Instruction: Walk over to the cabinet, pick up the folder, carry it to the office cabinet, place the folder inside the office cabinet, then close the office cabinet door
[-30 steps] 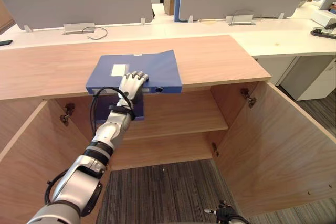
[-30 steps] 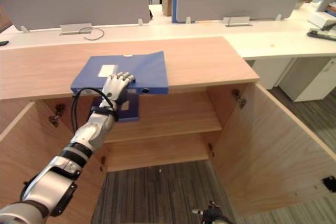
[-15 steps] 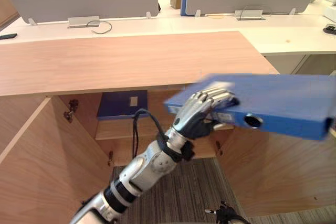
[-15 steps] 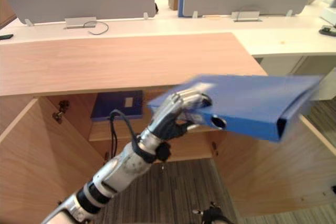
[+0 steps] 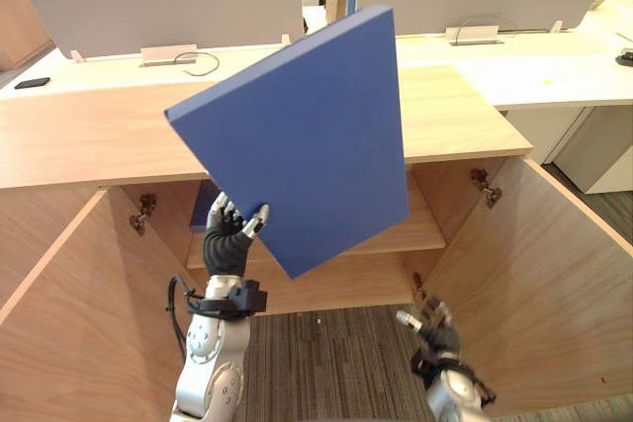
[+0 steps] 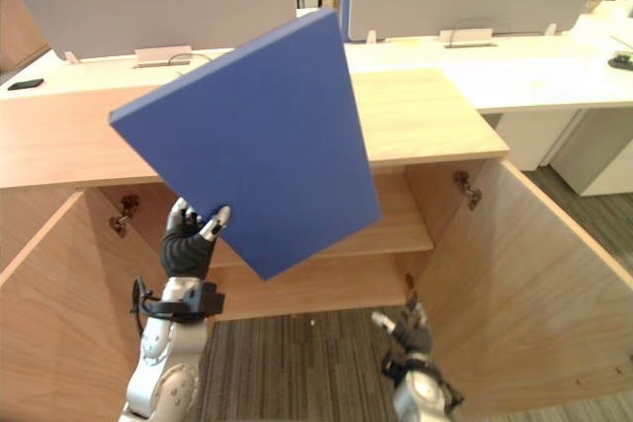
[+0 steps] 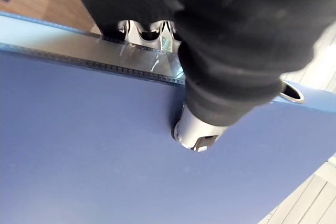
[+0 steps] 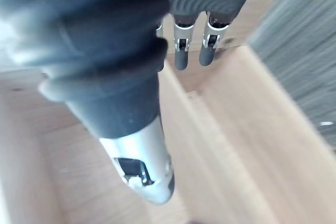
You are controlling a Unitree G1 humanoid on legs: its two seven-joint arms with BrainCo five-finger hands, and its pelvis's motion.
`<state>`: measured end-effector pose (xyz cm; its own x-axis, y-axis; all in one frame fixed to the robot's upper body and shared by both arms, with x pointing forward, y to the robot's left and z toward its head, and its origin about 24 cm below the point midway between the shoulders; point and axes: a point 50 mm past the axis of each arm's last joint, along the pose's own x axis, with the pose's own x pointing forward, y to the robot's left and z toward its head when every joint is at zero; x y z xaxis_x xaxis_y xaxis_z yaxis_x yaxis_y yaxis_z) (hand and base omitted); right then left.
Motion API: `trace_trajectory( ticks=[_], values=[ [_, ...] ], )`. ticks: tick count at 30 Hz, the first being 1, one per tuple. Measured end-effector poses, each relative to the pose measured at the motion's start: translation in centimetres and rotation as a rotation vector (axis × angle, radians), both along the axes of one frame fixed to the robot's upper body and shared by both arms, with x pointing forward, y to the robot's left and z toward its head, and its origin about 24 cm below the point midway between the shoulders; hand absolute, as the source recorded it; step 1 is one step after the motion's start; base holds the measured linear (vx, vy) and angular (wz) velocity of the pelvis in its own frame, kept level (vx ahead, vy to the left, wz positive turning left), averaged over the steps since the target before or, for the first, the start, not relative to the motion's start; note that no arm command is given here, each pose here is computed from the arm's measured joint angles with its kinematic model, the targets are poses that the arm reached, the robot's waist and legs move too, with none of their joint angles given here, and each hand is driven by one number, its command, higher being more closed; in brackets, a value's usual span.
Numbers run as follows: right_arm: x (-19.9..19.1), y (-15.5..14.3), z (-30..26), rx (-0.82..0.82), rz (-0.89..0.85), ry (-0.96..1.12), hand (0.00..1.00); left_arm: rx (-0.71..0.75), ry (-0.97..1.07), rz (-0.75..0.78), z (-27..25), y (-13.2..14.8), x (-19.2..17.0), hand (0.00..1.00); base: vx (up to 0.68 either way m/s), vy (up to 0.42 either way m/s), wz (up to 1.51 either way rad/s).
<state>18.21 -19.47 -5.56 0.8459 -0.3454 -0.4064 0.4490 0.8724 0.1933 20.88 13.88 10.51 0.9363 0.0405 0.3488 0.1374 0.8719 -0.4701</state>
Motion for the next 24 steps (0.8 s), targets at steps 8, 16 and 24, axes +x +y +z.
trace_trajectory(
  ticks=[8,16,24],
  values=[
    [2.5,-1.5,11.2,-0.117,-0.189,-0.520,0.00,-0.010,-0.008,0.141,0.3,2.3,-0.8,1.00,-0.05,0.005,-0.01],
    [4.5,1.5,18.6,-0.014,-0.060,-0.933,0.00,-0.002,0.028,0.225,-0.3,3.5,-1.4,1.00,-0.02,0.001,0.00],
    [7.1,7.8,21.1,0.152,0.354,-1.050,0.00,-0.003,0.030,0.219,-0.4,3.4,-1.3,1.00,0.00,0.000,0.01]
  ],
)
